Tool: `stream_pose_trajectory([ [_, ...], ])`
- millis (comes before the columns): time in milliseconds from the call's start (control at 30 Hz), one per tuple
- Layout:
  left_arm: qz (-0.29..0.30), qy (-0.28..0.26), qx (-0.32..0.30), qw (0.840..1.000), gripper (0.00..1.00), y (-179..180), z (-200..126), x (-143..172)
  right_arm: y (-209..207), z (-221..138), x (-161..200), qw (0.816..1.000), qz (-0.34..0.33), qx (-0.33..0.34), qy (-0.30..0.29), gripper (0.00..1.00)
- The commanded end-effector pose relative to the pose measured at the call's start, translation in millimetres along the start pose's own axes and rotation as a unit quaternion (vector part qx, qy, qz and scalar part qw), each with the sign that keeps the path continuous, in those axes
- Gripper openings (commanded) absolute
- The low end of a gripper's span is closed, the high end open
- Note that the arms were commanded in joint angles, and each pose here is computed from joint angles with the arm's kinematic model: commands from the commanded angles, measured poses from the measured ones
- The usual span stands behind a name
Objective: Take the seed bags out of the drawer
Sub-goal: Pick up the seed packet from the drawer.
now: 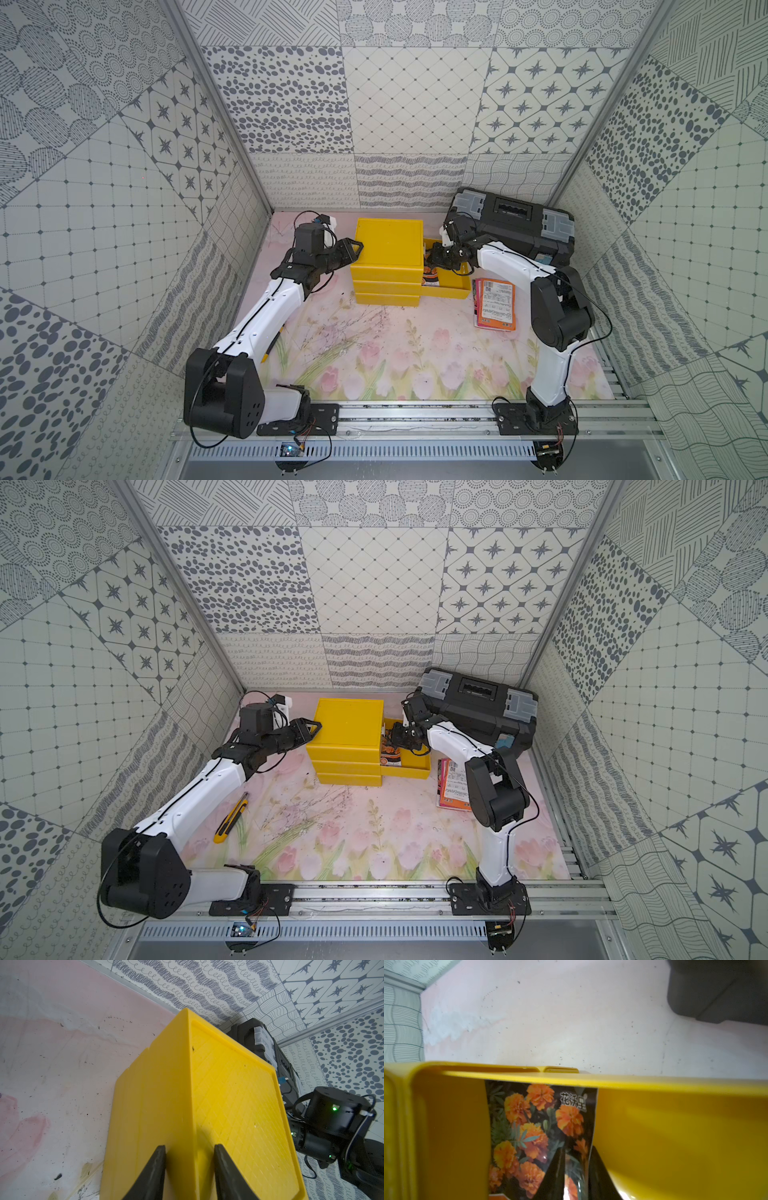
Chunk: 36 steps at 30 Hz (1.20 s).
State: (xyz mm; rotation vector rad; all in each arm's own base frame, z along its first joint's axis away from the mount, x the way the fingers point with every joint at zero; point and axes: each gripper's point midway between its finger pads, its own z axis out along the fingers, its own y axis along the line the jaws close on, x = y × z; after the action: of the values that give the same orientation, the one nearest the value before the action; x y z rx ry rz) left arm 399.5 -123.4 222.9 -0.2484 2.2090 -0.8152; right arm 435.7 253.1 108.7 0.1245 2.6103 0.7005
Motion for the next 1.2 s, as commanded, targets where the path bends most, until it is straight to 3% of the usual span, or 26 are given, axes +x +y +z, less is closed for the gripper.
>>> stream_pose_trajectory([
  [0, -0.071, 0.192, -0.118, 0.972, 0.40, 58.3, -14.0, 102.6, 18.4, 2.1, 7.2, 0.999, 0.011, -0.041, 0.006, 0.16],
  [167, -0.070, 0.191, -0.116, 0.972, 0.40, 57.3, -13.8, 101.8, 26.4, -18.7, -0.9, 0.999, 0.006, -0.045, -0.015, 0.00],
  [433, -0.070, 0.188, -0.116, 0.973, 0.40, 56.6, -14.5, 100.7, 33.4, -78.1, -17.3, 0.997, -0.021, -0.038, -0.058, 0.00],
  [633, -0.072, 0.188, -0.115, 0.973, 0.39, 56.5, -14.4, 100.6, 16.0, -130.1, -27.0, 0.996, -0.026, -0.028, -0.083, 0.00],
  [933, -0.076, 0.191, -0.111, 0.972, 0.40, 56.9, -10.5, 102.1, -65.3, -206.6, -28.9, 0.991, 0.034, -0.018, -0.125, 0.00],
  [1167, -0.075, 0.189, -0.106, 0.973, 0.40, 53.8, -8.9, 98.7, -148.6, -214.9, -5.5, 0.987, 0.077, 0.069, -0.122, 0.00],
])
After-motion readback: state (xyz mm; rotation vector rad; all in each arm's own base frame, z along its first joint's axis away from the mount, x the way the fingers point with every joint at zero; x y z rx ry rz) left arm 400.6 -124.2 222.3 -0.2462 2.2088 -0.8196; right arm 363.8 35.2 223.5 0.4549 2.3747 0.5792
